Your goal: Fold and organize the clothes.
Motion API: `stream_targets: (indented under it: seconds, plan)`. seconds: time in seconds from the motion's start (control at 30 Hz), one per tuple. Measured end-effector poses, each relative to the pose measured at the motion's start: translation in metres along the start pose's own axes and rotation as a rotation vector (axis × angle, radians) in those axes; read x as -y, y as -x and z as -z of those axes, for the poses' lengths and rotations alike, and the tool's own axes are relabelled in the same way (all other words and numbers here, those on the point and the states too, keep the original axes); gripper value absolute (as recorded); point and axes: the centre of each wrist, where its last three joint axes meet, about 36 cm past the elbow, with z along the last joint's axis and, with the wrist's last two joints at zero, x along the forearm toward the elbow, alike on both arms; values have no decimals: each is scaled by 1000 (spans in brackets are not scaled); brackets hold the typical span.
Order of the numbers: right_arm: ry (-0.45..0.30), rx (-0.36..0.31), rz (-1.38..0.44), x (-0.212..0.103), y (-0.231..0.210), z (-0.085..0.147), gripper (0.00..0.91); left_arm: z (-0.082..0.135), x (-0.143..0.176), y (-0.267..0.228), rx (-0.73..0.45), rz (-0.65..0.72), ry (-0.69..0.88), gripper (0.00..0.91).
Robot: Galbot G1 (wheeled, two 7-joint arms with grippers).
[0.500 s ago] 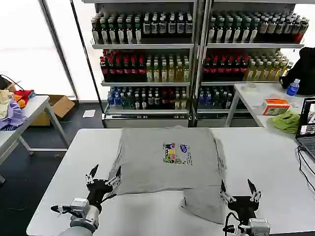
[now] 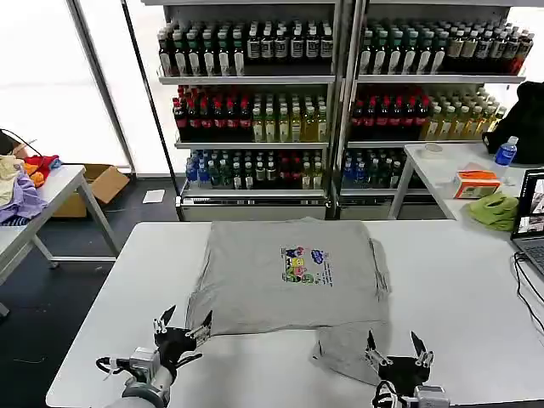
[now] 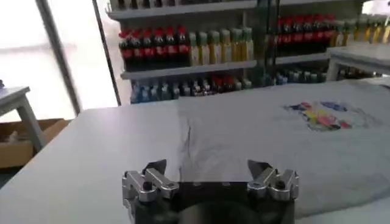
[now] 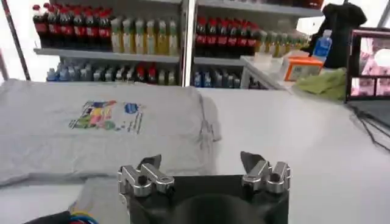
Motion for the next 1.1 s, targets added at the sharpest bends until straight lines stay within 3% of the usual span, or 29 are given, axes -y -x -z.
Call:
stream_targets:
  seconds: [0.83, 0.93, 1.0, 1.07, 1.1]
  plan:
    - [-16, -111, 14, -18, 2, -31, 907, -13, 6, 6, -73, -5, -17, 907]
    - [-16, -113, 11, -18, 3, -33, 897, -15, 7, 6, -83, -8, -18, 554]
    - [-17, -115, 9, -18, 4, -35, 867, -17, 8, 6, -92, -14, -19, 403]
    - [-18, -117, 11, -19, 4, -36, 645, -19, 9, 7, -100, -16, -22, 181]
    - [-19, -119, 12, -20, 5, -38, 615, -19, 8, 8, -103, -17, -24, 141]
